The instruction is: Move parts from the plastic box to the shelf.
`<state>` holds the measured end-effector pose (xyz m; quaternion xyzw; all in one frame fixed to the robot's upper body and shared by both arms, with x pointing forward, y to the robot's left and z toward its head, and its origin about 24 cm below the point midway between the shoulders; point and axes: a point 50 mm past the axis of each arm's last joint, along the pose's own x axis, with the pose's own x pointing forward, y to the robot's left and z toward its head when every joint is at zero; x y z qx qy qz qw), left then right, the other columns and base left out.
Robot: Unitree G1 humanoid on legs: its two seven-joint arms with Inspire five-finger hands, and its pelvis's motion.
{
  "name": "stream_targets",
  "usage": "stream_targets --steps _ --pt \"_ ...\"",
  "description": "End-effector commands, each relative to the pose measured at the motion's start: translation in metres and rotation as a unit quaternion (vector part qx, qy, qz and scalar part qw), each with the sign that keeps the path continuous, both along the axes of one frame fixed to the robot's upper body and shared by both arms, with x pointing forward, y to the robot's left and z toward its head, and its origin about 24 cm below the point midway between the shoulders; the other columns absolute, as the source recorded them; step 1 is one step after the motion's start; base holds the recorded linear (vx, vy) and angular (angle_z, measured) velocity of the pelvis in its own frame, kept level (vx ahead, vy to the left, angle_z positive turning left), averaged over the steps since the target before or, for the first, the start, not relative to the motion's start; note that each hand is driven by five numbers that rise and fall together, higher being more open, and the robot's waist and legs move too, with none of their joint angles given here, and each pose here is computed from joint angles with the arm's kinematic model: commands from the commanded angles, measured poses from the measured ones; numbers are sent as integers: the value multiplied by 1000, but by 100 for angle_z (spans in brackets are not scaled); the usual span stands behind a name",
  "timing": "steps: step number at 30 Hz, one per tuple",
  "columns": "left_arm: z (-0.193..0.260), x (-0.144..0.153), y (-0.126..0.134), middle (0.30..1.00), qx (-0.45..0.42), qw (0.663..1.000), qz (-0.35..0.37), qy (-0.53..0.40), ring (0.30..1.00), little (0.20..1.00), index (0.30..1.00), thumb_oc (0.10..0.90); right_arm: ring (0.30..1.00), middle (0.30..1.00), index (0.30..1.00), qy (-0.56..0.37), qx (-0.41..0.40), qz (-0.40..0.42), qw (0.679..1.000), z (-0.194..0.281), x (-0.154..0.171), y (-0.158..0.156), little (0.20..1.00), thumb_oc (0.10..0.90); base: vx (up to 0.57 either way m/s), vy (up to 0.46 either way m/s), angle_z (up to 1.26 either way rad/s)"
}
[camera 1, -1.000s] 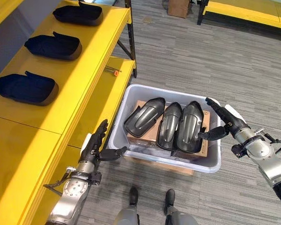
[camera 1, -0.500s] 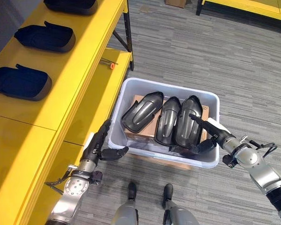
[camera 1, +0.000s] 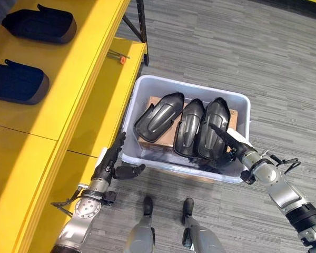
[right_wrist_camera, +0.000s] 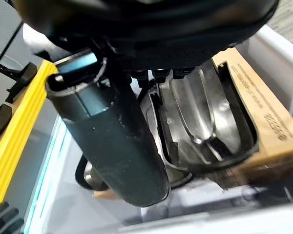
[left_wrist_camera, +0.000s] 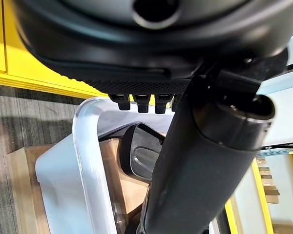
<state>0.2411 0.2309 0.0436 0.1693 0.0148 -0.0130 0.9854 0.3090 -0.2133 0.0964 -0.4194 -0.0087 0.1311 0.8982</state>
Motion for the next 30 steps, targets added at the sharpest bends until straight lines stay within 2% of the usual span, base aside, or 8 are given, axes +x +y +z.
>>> stream_targets --steps 1,8,23,27,30 --pt "39 9 -10 1000 6 994 -26 -102 1000 1000 1000 900 1000 1000 1000 -112 -21 -1 993 46 15 3 1000 900 -34 -2 0" --pt "40 11 -13 1000 -6 994 -18 -112 1000 1000 1000 900 1000 1000 1000 -143 -44 -50 987 48 26 -1 1000 900 -23 5 1" --pt "37 11 -17 1000 -12 994 -20 -107 1000 1000 1000 900 1000 1000 1000 -116 -17 -30 993 28 23 17 1000 900 0 0 0" --pt "38 12 -19 1000 -13 994 -21 -110 1000 1000 1000 900 1000 1000 1000 -112 -14 -46 993 23 27 16 1000 900 0 0 0" --pt "39 13 -18 1000 -13 993 -17 -115 1000 1000 1000 900 1000 1000 1000 -127 -50 -69 988 27 31 6 1000 900 -12 4 3"
